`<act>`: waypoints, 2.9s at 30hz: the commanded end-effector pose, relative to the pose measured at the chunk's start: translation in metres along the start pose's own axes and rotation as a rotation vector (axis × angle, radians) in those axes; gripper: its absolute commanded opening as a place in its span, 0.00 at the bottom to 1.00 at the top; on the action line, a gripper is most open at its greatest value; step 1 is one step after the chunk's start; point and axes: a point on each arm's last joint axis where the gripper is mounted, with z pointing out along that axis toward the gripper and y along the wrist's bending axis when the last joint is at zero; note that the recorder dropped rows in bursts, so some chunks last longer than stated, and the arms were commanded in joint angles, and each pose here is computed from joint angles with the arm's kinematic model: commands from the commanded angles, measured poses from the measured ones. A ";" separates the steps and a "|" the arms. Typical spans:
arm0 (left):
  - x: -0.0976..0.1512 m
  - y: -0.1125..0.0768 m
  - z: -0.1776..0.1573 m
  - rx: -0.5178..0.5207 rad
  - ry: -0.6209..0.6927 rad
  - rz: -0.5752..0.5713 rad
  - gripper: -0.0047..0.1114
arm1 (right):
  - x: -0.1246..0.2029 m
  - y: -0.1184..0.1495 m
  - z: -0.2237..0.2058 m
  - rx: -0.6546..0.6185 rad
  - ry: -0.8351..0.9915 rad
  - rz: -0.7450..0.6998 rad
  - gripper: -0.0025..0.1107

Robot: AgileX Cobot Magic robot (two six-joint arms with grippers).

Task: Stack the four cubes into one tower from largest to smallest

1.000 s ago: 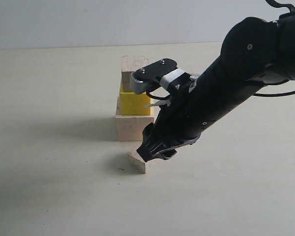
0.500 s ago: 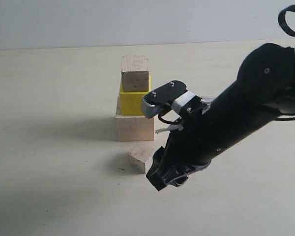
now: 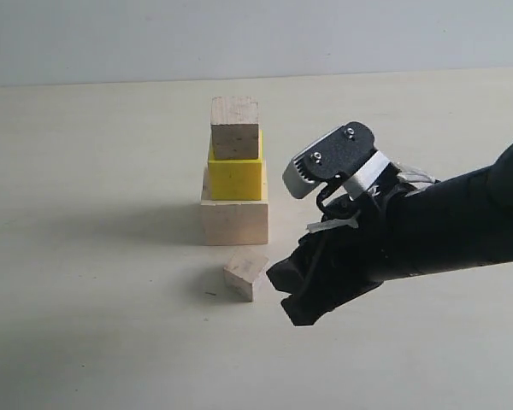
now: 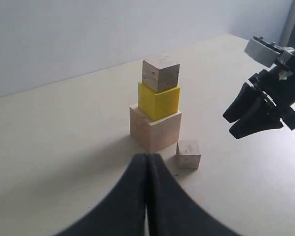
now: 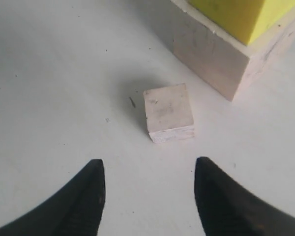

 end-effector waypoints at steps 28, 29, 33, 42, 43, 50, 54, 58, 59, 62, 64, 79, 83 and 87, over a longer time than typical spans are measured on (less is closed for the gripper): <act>0.000 0.000 0.000 0.010 -0.012 -0.006 0.04 | 0.006 -0.014 0.077 -0.074 0.082 -0.033 0.49; 0.000 0.000 0.000 0.010 -0.012 -0.006 0.04 | 0.006 -0.014 0.077 -0.074 0.082 -0.030 0.49; 0.000 0.000 0.000 0.010 -0.012 -0.006 0.04 | -0.002 -0.015 0.077 -0.072 0.057 -0.032 0.49; 0.000 0.000 0.000 0.010 -0.012 -0.006 0.04 | -0.001 -0.017 0.085 -0.072 0.074 -0.014 0.49; 0.000 0.000 0.000 0.010 -0.012 -0.006 0.04 | 0.002 -0.017 0.088 -0.073 0.085 -0.011 0.49; 0.000 0.000 0.000 0.010 -0.012 -0.004 0.04 | 0.007 -0.025 0.091 0.005 0.117 -0.011 0.49; 0.000 0.000 0.000 0.010 -0.012 -0.004 0.04 | 0.007 -0.023 0.091 -0.021 0.114 -0.020 0.49; 0.000 0.000 0.000 0.010 -0.012 -0.004 0.04 | 0.006 -0.023 0.091 -0.027 0.113 -0.023 0.49; 0.000 0.000 0.000 0.010 -0.012 -0.004 0.04 | 0.006 -0.023 0.091 -0.028 0.113 -0.028 0.49; 0.000 0.000 0.000 0.010 -0.012 -0.004 0.04 | 0.006 -0.022 0.091 -0.038 0.111 -0.037 0.49; 0.000 0.000 0.000 0.010 -0.012 -0.004 0.04 | 0.006 -0.022 0.091 -0.038 0.111 -0.037 0.49; 0.000 0.000 0.000 0.010 -0.012 -0.004 0.04 | 0.006 -0.021 0.091 -0.050 0.108 -0.075 0.60; 0.000 0.000 0.000 0.010 -0.012 -0.004 0.04 | 0.005 -0.018 0.091 -0.085 0.100 -0.073 0.60; 0.000 0.000 0.000 0.010 -0.012 -0.004 0.04 | 0.004 -0.011 0.090 -0.162 0.080 -0.086 0.59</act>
